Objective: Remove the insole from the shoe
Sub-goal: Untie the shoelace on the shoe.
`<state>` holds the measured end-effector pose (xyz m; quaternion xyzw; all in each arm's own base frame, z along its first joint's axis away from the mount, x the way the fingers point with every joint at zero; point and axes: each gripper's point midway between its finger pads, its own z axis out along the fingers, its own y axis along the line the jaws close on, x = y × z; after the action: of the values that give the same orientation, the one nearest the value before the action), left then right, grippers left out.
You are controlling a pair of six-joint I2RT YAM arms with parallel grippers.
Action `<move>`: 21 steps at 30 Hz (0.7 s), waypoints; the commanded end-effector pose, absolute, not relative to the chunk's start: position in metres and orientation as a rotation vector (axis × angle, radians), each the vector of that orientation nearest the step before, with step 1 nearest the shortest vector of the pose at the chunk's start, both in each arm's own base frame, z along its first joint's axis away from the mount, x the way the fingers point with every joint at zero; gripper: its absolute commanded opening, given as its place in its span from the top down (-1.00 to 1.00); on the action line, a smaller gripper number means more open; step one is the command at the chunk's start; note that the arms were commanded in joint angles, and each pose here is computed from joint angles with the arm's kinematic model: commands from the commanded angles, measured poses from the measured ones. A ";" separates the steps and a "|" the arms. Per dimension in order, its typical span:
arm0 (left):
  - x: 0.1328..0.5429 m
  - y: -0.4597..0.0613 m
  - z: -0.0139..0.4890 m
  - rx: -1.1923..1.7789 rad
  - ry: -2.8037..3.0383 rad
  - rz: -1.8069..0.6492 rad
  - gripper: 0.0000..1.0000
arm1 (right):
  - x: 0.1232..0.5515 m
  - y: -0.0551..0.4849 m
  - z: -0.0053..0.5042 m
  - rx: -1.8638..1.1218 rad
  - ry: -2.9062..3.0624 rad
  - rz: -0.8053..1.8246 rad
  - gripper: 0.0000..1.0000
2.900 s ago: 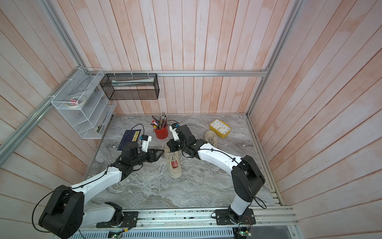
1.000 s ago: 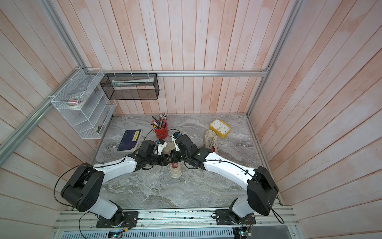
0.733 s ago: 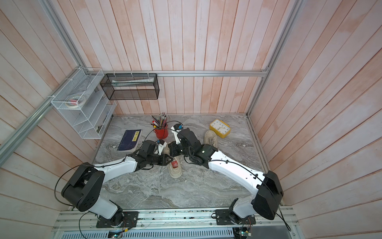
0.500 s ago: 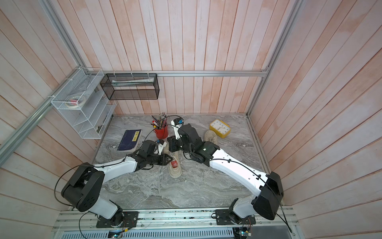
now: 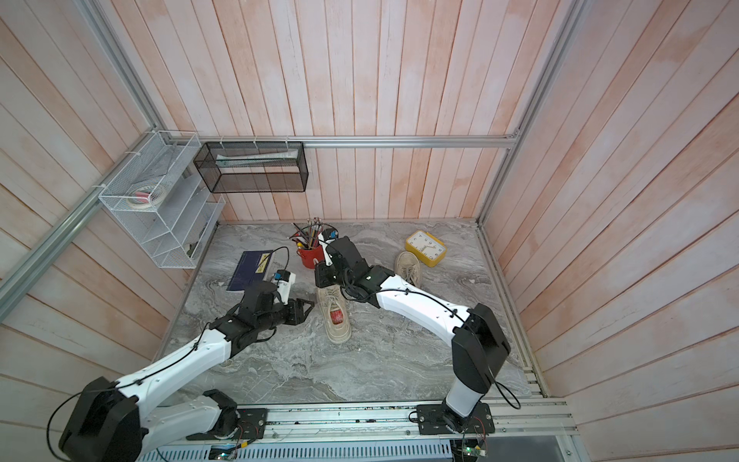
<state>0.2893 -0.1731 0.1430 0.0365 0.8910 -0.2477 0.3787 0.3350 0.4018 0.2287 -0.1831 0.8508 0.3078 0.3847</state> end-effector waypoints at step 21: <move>0.317 -0.153 0.140 -0.581 2.380 -0.838 -0.18 | 0.373 0.361 0.217 -0.579 2.321 0.337 -0.09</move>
<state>0.3037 -0.1354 0.1186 -0.1617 0.9096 -0.2462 0.2930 0.3847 0.3911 0.2016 -0.2293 0.8955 0.1627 0.3450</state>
